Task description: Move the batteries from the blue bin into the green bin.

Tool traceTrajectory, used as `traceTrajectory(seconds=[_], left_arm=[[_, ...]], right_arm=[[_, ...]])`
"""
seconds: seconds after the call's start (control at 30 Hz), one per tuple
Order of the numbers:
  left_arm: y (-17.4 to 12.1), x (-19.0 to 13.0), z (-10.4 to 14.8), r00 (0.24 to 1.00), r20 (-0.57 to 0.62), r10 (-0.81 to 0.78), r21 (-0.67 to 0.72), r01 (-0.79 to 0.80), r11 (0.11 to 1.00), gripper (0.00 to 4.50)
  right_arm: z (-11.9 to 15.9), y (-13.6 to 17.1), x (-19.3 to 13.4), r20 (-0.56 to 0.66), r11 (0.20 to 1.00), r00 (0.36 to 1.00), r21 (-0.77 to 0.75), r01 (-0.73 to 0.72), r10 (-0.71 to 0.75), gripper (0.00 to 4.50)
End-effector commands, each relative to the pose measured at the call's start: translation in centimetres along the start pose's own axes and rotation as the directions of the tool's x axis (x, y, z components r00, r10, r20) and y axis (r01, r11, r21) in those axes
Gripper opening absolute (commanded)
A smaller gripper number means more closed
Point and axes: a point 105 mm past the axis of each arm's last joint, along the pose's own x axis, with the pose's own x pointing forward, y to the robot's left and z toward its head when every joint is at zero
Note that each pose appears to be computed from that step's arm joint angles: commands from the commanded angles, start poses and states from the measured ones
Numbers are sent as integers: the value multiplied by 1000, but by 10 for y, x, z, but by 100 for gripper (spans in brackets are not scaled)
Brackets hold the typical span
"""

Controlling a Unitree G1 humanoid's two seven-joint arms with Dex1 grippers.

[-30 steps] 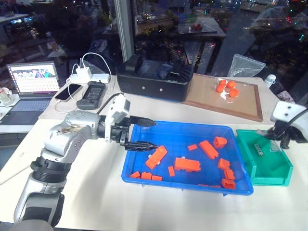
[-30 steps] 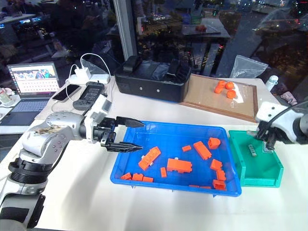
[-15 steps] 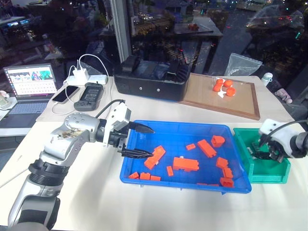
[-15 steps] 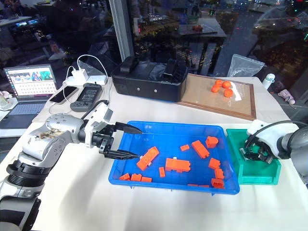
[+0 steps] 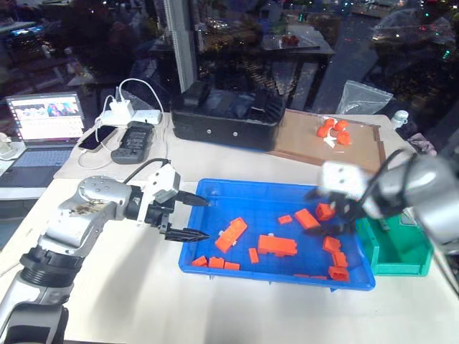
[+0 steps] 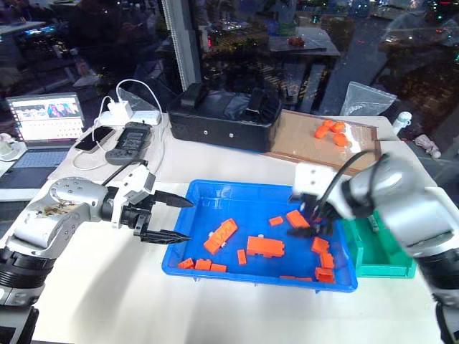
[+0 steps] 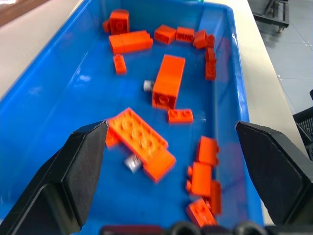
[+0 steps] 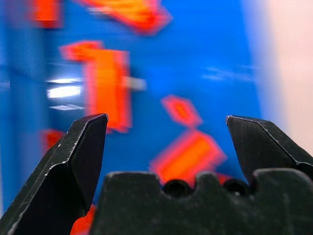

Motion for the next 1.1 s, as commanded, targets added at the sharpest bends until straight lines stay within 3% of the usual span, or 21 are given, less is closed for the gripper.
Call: traceTrajectory(seconds=[0.03, 0.23, 0.37, 0.47, 0.7, 0.9, 1.1], left_arm=[[4, -6, 16, 999, 22, 42, 70, -44, 997, 450], [-4, -5, 13, 999, 23, 37, 43, -38, 998, 450], [-7, -7, 12, 1000, 6, 29, 42, -29, 999, 450], [-4, -9, 20, 998, 40, 41, 47, -43, 998, 450], [1, -7, 28, 997, 69, 37, 42, -40, 998, 450], [-5, -5, 37, 990, 140, -10, 39, 4, 999, 450], [-8, -3, 36, 989, 146, -13, 35, 8, 999, 450]], right_arm=[[8, 2, 11, 5, 998, 1000, -65, -4, 4, 448], [-1, 12, 40, -2, 998, 998, 4, -65, 65, 448], [-9, 7, 53, -22, 999, 999, 44, -32, 33, 448], [-14, 4, 53, -37, 997, 999, 70, -22, 25, 373], [-12, 3, 47, -27, 996, 999, 85, -17, 19, 145], [-2, -6, 11, 72, 984, 997, 175, -20, 7, 146], [-24, -35, -16, 24, 960, 990, 249, 129, -139, 146]])
